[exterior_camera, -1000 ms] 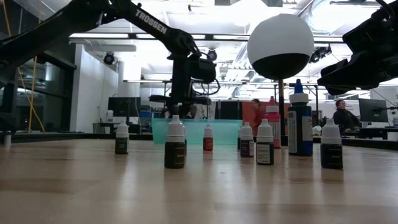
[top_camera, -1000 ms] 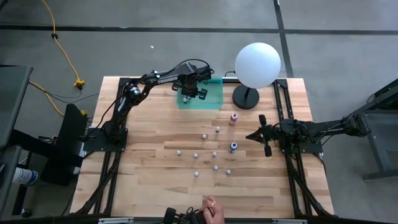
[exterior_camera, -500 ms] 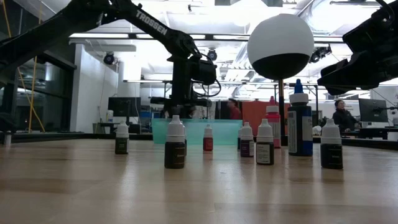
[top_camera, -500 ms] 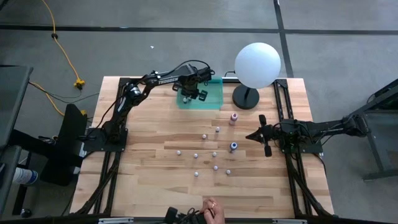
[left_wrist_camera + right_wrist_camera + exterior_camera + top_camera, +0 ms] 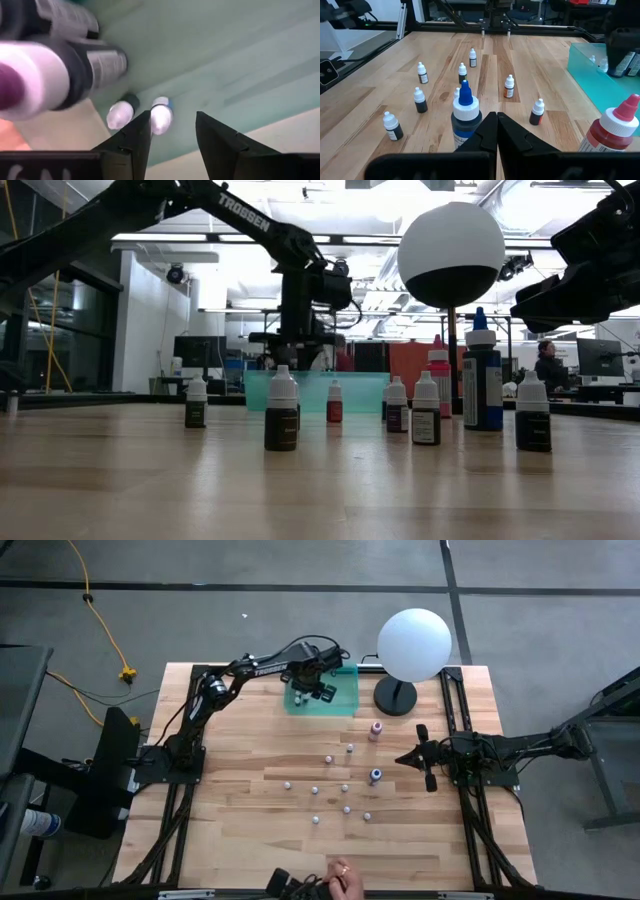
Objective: Pick & Place food coloring
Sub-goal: Put the small blue food coloring bottle into the bin, then put the small black food coloring bottle into the bin
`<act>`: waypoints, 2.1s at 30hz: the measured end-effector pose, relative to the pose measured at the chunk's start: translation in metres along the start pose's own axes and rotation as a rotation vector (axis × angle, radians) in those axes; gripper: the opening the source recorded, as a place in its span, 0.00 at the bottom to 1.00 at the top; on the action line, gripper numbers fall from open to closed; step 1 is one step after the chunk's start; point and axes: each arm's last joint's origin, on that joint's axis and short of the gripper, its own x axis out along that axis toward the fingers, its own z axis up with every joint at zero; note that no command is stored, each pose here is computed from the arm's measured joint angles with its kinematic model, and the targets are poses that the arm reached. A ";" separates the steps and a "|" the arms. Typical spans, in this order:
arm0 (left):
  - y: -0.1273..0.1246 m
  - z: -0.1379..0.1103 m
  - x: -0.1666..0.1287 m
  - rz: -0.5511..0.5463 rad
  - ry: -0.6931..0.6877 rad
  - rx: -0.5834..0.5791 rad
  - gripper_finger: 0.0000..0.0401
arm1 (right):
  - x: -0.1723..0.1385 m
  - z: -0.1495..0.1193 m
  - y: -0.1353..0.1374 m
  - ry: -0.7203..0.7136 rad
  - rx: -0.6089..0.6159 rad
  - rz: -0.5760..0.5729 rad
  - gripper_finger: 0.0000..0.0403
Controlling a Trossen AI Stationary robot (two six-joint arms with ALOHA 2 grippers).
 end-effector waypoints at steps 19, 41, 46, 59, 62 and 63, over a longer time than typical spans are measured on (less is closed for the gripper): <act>-0.006 -0.041 -0.130 -0.030 -0.133 0.202 0.37 | 0.000 0.000 0.000 0.000 0.000 0.000 0.00; 0.019 -0.220 -0.148 -0.216 -0.003 0.295 0.37 | 0.000 0.000 0.000 -0.001 0.000 0.000 0.00; 0.032 -0.244 -0.137 -0.275 0.056 0.298 0.37 | 0.000 0.000 0.000 -0.003 0.000 0.000 0.00; 0.052 -0.285 -0.109 -0.222 0.071 0.731 0.37 | 0.000 0.000 0.000 -0.001 0.000 0.000 0.00; 0.049 -0.289 -0.102 -0.219 0.077 0.780 0.37 | 0.000 0.000 0.000 0.000 0.000 0.000 0.00; 0.049 -0.290 -0.101 -0.220 0.075 0.792 0.37 | 0.000 0.000 0.000 -0.001 0.000 0.000 0.00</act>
